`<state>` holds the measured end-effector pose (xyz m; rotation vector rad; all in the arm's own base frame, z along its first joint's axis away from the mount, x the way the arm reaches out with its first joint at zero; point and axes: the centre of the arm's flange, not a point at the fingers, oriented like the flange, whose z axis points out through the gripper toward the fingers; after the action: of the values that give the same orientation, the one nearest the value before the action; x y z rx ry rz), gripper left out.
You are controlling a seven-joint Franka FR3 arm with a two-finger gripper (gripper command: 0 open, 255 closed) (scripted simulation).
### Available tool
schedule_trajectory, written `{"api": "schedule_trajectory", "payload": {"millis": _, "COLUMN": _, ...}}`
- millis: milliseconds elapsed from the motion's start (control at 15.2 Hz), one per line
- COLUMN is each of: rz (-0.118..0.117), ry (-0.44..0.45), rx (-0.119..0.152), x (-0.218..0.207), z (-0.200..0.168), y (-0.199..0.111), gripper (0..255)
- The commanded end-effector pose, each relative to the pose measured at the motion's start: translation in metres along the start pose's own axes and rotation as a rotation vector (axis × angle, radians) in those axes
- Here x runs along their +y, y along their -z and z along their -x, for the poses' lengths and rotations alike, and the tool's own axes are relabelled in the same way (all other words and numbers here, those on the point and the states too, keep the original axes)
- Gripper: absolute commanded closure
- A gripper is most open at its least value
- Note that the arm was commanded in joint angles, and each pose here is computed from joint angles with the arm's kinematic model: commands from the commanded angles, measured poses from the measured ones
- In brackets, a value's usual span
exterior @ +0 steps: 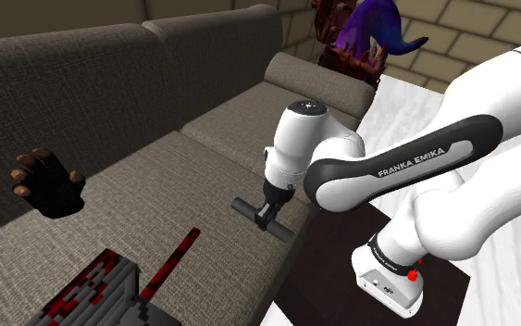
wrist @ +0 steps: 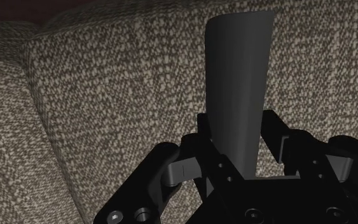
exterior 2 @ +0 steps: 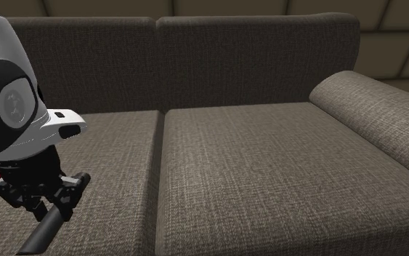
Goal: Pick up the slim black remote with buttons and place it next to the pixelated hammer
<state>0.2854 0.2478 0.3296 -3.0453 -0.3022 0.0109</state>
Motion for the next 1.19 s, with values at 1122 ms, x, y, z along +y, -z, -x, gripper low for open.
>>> {"api": "schedule_trajectory", "payload": {"millis": 1122, "rz": 0.0, "ry": 0.0, "rx": 0.0, "x": 0.0, "z": 0.0, "y": 0.05, "gripper": 0}}
